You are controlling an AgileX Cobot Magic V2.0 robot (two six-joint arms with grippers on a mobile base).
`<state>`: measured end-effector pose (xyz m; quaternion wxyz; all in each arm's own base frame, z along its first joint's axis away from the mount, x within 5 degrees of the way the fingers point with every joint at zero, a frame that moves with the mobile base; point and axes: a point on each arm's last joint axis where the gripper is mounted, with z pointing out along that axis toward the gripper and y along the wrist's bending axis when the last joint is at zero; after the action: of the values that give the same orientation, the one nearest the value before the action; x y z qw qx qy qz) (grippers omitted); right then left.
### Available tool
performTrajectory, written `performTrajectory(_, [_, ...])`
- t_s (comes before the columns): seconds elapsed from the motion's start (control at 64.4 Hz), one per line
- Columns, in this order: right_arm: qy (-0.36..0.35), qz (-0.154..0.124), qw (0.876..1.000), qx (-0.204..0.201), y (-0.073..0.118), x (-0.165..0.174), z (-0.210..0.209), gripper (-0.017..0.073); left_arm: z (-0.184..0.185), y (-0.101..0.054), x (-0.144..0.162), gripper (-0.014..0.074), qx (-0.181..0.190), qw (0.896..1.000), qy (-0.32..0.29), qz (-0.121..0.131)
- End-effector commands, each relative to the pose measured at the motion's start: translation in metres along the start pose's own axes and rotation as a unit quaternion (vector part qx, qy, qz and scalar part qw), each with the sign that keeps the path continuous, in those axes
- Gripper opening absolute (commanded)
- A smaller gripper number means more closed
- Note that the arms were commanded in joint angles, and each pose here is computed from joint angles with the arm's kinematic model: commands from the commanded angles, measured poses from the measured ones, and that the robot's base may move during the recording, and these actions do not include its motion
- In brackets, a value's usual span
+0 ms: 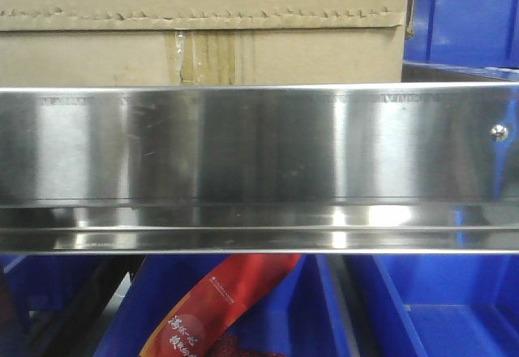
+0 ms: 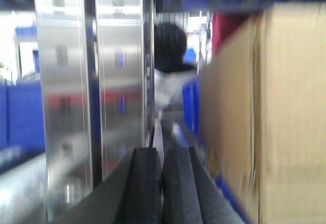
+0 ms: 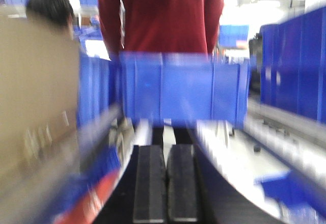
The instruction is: Grab carton from right shelf to conveyor
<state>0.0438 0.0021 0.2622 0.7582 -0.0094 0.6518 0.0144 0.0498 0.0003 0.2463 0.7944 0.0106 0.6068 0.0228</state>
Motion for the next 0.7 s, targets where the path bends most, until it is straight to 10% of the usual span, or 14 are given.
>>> performTrajectory(0.0, [-0.009,-0.002,1.0,-0.005,0.002,-0.035,-0.008,-0.0075,-0.001,0.002,-0.034,0.0015,-0.003,0.999,-0.04,0.002])
performTrajectory(0.109, [-0.009,-0.002,1.0,-0.01,0.003,-0.065,-0.008,-0.0029,0.003,0.004,-0.073,0.0028,-0.007,1.0,-0.01,0.011])
performTrajectory(0.435, [0.017,0.014,1.0,-0.013,0.003,-0.098,0.021,0.0538,0.048,0.008,-0.137,0.0427,-0.006,0.997,0.077,0.007])
performTrajectory(0.683, [0.053,0.021,0.998,-0.025,0.005,-0.115,0.039,0.0559,0.074,-0.009,-0.152,0.0477,0.105,0.989,0.105,0.027])
